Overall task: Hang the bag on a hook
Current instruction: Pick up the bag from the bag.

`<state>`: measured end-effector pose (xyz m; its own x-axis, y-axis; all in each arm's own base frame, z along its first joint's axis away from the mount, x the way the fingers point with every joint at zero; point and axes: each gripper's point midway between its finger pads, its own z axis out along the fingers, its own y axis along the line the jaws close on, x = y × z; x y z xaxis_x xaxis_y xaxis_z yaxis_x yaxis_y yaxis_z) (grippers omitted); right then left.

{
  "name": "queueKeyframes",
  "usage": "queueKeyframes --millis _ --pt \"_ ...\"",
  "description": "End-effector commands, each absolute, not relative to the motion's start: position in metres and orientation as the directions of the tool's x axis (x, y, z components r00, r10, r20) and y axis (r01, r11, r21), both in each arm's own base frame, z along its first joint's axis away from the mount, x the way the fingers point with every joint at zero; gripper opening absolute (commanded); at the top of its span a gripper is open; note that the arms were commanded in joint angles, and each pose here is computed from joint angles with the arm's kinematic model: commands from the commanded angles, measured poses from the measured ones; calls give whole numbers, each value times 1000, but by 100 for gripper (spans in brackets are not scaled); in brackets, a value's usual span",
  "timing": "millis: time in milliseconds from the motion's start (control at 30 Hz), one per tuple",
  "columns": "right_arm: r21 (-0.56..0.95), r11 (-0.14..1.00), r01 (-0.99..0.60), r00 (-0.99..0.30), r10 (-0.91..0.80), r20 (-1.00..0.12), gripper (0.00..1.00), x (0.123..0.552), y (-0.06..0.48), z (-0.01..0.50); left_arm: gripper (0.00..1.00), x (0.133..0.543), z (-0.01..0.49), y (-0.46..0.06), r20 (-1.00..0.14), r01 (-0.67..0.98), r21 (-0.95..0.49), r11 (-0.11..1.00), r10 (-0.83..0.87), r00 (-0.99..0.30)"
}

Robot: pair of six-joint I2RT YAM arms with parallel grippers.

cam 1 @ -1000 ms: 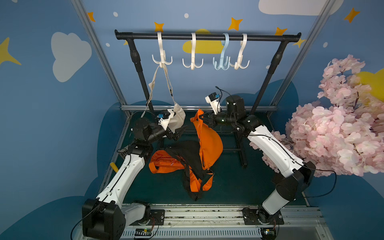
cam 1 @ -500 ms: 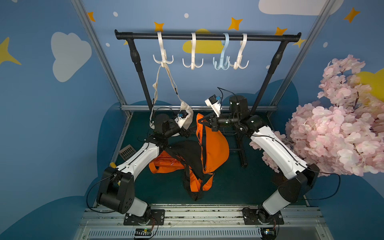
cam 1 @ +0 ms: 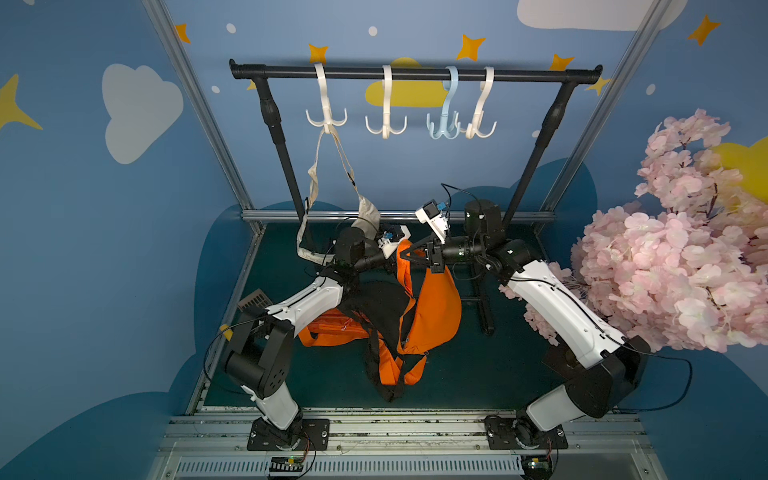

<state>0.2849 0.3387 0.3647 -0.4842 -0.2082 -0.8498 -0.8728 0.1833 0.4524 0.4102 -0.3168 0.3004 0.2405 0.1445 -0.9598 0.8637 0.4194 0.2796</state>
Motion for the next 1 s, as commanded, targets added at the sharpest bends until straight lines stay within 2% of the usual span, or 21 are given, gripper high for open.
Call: queueKeyframes --millis 0,100,267,400,433,467,500,567,700,867,900,967 --pt "457 147 -878 -477 -174 -861 0 283 336 377 97 404 329 -324 -960 883 268 385 37 276" --pt "469 144 -872 -489 -175 -855 0 286 336 374 94 405 335 -327 -966 894 241 377 1 260" --pt "484 130 -865 -501 -161 -850 0 288 334 376 73 410 340 -328 -972 899 209 386 -18 234" --pt "493 144 -858 -512 -152 -846 0 289 329 377 62 419 345 -323 -973 875 212 435 10 230" --pt "500 160 -851 -522 -149 -840 0 292 327 374 54 422 348 -320 -971 865 220 451 19 236" --pt "507 175 -844 -531 -145 -835 0 294 324 373 34 424 349 -319 -970 857 227 463 28 242" --pt "516 187 -836 -543 -141 -828 0 297 321 370 19 429 353 -316 -968 838 232 493 31 249" --pt "532 230 -815 -568 -128 -813 0 306 314 361 4 438 363 -310 -966 803 232 549 33 257" --pt "539 339 -771 -599 -97 -795 0 324 300 343 4 448 378 -306 -967 766 229 601 53 248" --pt "505 494 -707 -615 -78 -784 0 343 287 315 4 471 390 -293 -978 643 188 742 85 189" --pt "496 527 -690 -619 -74 -782 3 346 285 308 4 473 391 -291 -979 618 186 764 88 186" --pt "469 575 -670 -617 -80 -783 20 348 285 295 4 475 391 -290 -978 584 190 790 99 185"
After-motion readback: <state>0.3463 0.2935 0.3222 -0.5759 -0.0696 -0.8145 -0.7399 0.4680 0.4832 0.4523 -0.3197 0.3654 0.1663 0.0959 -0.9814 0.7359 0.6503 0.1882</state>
